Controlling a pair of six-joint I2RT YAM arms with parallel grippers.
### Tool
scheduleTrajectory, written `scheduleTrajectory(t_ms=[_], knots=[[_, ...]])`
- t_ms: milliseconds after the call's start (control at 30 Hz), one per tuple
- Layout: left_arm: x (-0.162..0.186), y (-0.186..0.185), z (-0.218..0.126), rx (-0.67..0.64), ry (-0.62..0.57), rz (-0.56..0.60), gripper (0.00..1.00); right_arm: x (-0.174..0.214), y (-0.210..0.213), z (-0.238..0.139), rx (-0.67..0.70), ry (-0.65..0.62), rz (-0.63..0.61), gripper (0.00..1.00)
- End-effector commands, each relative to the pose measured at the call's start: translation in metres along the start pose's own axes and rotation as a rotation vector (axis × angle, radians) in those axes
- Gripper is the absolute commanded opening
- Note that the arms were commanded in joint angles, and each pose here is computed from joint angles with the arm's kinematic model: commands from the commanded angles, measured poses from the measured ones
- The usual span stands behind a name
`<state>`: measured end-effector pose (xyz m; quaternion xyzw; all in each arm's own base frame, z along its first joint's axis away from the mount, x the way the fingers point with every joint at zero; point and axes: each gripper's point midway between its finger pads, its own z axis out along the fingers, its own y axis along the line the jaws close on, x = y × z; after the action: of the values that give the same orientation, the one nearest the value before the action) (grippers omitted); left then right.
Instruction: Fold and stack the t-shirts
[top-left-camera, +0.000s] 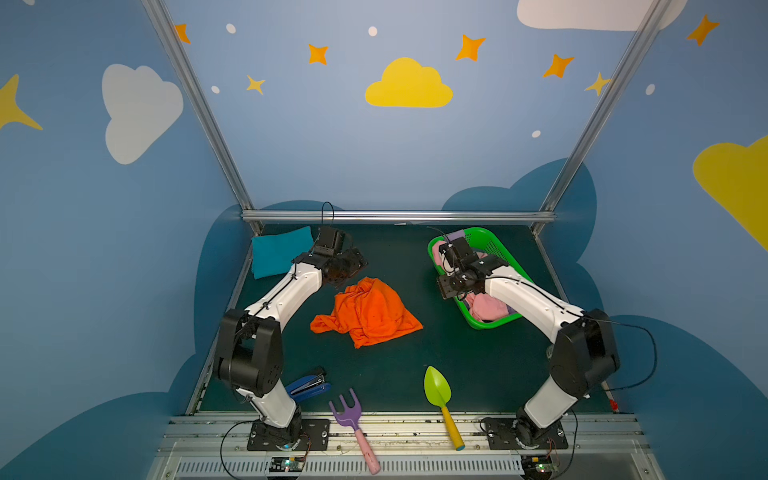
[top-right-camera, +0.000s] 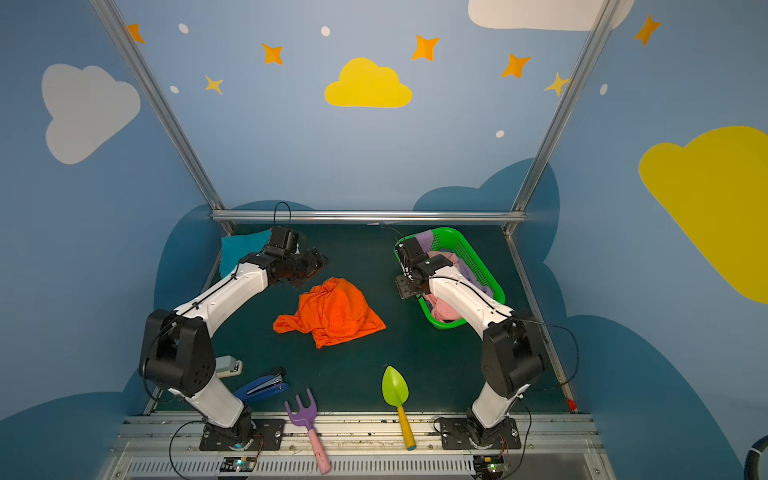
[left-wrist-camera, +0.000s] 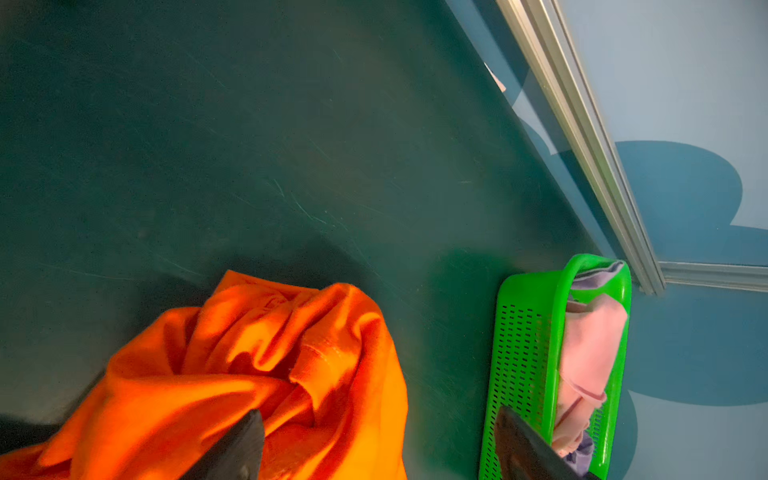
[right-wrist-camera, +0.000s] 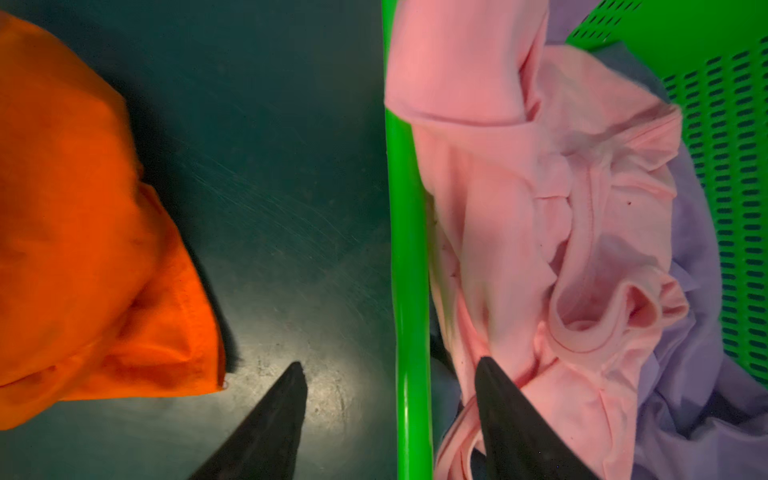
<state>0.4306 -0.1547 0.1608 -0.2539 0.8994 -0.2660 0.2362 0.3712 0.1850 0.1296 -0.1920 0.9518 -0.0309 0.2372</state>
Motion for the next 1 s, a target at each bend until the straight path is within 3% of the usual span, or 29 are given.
scheduleTrajectory(t_ms=[0, 167, 467, 733, 967], knots=[[0.007, -0.008, 0.004, 0.004, 0.041, 0.023, 0.86, 0.009, -0.007, 0.028, 0.047, 0.13, 0.048, 0.62], [0.015, -0.008, 0.009, -0.005, 0.073, 0.038, 0.84, 0.02, -0.014, 0.068, 0.001, 0.275, 0.156, 0.43], [0.016, -0.005, 0.014, -0.026, 0.089, 0.04, 0.84, 0.002, -0.078, 0.098, 0.027, 0.253, 0.238, 0.09], [0.016, -0.009, 0.023, -0.028, 0.113, 0.035, 0.83, -0.019, -0.143, 0.122, 0.054, 0.235, 0.276, 0.01], [0.014, -0.013, 0.026, -0.045, 0.121, 0.055, 0.83, -0.022, -0.172, 0.137, 0.045, 0.238, 0.322, 0.0]])
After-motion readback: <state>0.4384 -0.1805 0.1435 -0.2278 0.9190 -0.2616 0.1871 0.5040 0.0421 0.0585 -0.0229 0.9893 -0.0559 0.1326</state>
